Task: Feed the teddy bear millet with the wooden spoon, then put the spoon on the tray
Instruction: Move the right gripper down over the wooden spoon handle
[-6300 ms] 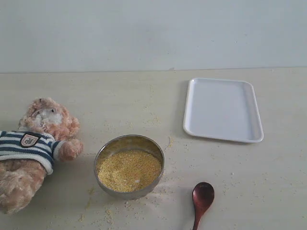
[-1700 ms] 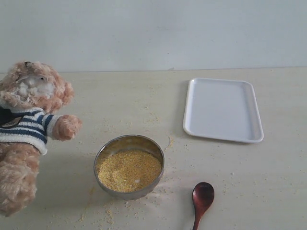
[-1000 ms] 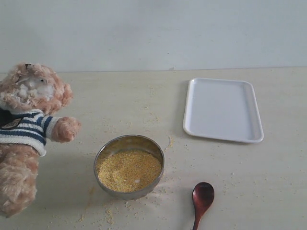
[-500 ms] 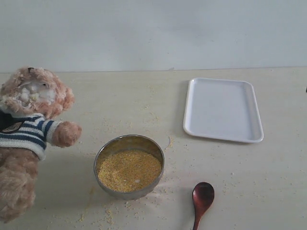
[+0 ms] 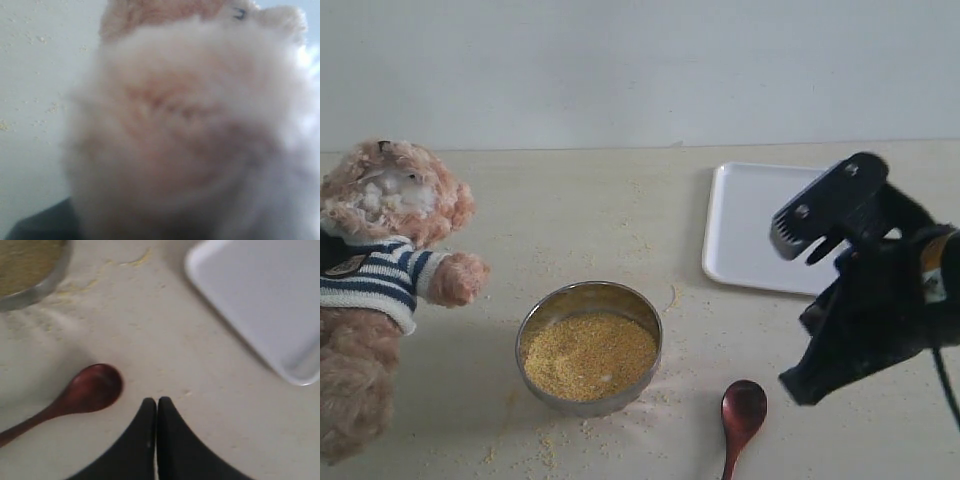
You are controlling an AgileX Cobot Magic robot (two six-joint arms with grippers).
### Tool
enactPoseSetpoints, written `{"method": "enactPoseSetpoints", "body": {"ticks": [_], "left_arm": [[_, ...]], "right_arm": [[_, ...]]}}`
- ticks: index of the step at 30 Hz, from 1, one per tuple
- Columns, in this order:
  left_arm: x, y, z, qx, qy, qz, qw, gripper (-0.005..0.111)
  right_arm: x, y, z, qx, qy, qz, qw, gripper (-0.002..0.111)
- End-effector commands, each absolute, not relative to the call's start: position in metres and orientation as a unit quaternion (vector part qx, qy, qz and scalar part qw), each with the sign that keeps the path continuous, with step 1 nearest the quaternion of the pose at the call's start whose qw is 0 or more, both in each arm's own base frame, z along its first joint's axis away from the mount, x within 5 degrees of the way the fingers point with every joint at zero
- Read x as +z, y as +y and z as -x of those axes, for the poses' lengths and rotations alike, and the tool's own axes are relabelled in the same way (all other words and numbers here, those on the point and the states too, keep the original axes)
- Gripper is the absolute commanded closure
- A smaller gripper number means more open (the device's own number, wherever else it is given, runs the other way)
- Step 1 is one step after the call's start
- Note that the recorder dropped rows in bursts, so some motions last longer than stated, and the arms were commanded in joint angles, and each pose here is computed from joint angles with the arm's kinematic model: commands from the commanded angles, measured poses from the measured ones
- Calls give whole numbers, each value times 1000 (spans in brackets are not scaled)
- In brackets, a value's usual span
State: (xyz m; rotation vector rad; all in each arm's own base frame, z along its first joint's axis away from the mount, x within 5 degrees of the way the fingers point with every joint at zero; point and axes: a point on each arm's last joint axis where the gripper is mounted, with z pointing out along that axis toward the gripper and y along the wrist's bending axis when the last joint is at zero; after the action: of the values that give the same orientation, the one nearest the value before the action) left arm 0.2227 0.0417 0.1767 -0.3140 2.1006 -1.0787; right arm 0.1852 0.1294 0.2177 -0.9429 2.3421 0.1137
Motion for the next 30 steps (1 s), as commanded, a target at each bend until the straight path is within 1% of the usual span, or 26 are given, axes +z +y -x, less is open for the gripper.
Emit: {"method": "enactPoseSetpoints", "body": {"ticks": [1, 3, 4, 6, 8, 10, 11, 12, 15, 18, 23, 30], "left_arm": [[180, 41, -222, -425, 812, 121, 380, 102], [180, 41, -222, -425, 812, 121, 380, 102], [180, 41, -222, -425, 812, 121, 380, 102], [180, 41, -222, -425, 812, 121, 380, 102], [180, 41, -222, -425, 813, 120, 380, 102], [180, 41, -222, -425, 813, 120, 380, 102], [180, 41, -222, -425, 813, 120, 380, 102], [180, 41, -222, -425, 813, 120, 380, 102], [180, 41, -222, -425, 812, 121, 380, 102], [180, 41, -222, -425, 812, 121, 380, 102], [180, 41, -222, -425, 812, 121, 380, 102], [180, 41, -222, -426, 812, 121, 380, 102]], "right_arm": [[202, 157, -169, 78, 905, 333, 254, 108], [194, 170, -163, 93, 906, 332, 245, 105], [190, 177, -160, 103, 906, 332, 241, 101], [183, 190, -153, 118, 906, 334, 233, 85], [175, 200, -146, 123, 907, 336, 219, 64], [167, 204, -141, 119, 913, 335, 201, 45], [163, 205, -139, 114, 921, 323, 187, 39], [158, 205, -137, 107, 928, 312, 173, 35], [148, 205, -137, 89, 938, 300, 149, 35], [141, 208, -138, 91, 940, 294, 147, 35], [135, 210, -140, 98, 948, 265, 143, 35], [131, 204, -139, 59, 953, 269, 122, 35]]}}
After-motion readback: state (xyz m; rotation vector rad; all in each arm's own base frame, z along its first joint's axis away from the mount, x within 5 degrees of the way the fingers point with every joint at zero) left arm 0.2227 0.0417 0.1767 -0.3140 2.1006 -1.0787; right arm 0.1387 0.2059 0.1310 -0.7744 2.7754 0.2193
